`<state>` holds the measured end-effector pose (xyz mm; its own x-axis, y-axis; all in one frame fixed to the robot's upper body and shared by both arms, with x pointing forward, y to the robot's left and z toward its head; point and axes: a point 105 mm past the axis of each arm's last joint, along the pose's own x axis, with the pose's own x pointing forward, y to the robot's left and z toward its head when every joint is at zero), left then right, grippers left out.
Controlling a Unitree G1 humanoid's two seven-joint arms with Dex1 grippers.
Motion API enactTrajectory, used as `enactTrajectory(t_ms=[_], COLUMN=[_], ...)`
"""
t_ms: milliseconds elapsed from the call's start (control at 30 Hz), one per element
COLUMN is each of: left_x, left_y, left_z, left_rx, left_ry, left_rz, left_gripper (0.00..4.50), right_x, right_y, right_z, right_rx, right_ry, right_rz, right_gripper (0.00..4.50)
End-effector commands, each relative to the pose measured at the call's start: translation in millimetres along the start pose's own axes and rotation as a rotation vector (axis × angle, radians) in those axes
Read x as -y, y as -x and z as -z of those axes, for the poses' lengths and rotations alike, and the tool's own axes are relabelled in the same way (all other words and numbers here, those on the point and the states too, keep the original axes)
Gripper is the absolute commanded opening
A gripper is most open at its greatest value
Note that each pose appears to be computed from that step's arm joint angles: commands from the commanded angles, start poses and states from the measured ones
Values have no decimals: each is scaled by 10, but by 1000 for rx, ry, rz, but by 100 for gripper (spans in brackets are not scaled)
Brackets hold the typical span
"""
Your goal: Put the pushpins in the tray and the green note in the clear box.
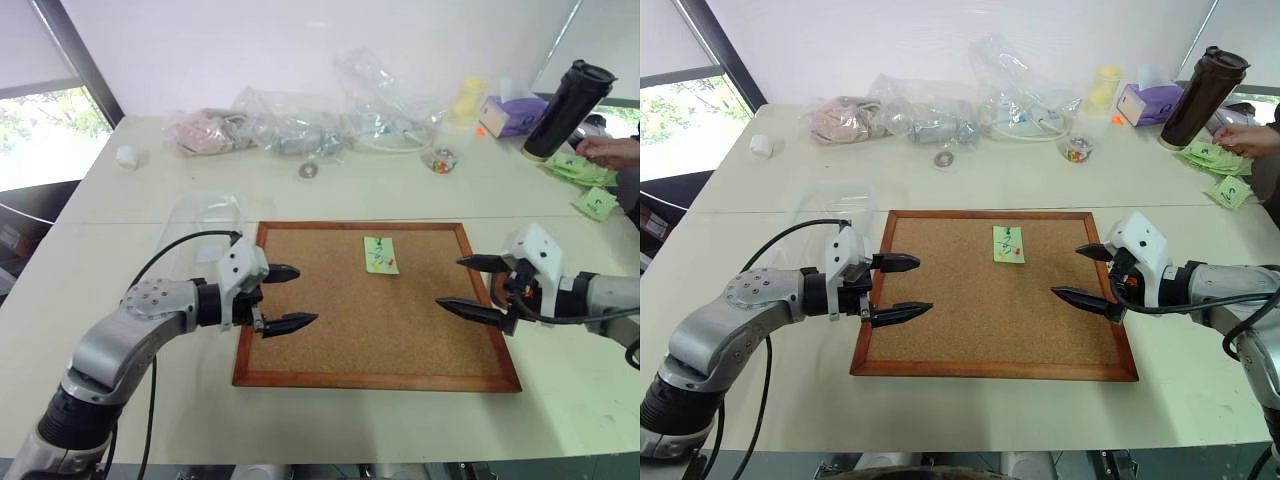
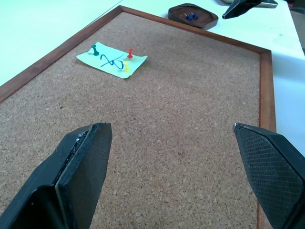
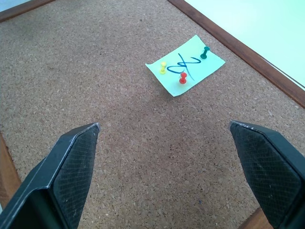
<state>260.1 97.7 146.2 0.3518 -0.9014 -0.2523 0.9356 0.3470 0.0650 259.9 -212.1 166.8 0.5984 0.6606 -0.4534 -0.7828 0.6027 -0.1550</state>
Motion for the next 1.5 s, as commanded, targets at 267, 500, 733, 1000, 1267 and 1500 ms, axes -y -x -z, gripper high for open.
enactTrajectory(t_ms=[267,500,733,1000,1267,1500], left_x=[26,30,30,-24,-39,-28], left_y=[31,18,18,8,-107,-279], left_z=[-104,-93,-80,-102,54,166], left_rx=[22,18,16,34,-25,-8], left_ry=[-29,-31,-33,-46,-146,-130], left_rz=[12,10,5,-23,-17,8], left_gripper=[447,447,447,447,273,2], right_x=[-5,-6,-11,-19,-19,-45], right_y=[54,46,42,28,6,-63], right_z=[-106,-110,-108,-109,-123,-132], right_rx=[15,16,16,19,26,35], right_ry=[46,46,45,45,51,58], right_rz=[9,7,5,1,-3,-19], right_gripper=[450,450,450,450,450,450])
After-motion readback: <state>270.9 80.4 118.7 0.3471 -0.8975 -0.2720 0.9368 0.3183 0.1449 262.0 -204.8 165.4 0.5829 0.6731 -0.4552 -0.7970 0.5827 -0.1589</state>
